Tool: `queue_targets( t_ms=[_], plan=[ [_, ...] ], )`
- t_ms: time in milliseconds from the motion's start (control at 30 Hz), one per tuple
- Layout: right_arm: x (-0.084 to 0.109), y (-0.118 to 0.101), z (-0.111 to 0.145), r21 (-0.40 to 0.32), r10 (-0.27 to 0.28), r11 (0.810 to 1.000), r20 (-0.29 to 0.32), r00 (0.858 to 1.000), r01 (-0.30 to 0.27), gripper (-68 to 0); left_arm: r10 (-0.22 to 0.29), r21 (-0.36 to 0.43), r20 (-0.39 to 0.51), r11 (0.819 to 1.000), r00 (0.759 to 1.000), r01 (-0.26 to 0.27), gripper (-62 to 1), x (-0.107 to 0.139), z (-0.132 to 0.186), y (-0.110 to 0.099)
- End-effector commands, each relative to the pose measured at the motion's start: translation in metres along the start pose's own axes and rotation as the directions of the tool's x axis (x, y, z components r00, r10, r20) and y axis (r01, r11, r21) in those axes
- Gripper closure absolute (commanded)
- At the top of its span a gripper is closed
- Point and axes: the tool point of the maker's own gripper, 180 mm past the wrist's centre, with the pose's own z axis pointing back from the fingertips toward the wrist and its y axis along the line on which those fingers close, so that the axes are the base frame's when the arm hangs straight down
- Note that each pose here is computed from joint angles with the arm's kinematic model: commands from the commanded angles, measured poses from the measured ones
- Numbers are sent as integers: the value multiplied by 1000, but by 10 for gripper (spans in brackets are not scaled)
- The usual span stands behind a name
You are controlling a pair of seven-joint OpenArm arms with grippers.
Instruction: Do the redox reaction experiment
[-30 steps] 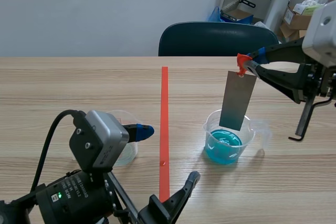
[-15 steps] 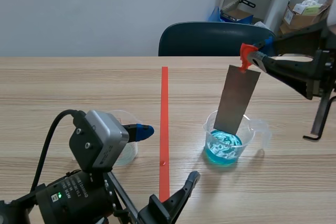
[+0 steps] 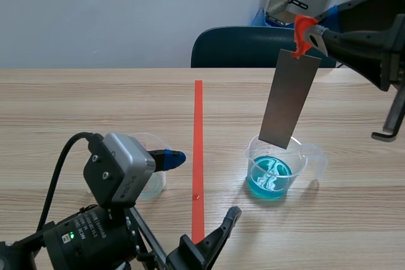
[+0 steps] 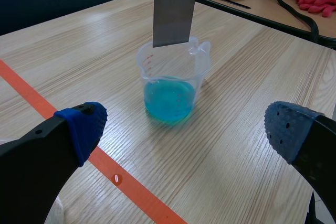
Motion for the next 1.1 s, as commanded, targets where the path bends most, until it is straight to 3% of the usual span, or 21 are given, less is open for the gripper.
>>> queue_targets(
  t_ms=[0,500,1067],
  plan=[
    [12,-3,1,0,11,1000,27,1000,-11,-8,5,-2,37,1000,999,-5,-623,10,-2,0],
    [28,-10,4,-22,6,1000,12,1000,-6,-8,5,-2,37,1000,999,-5,-623,10,-2,0],
    [26,-12,5,-27,-13,1000,-3,1000,13,-8,5,-2,37,1000,999,-5,-623,10,-2,0]
  ],
)
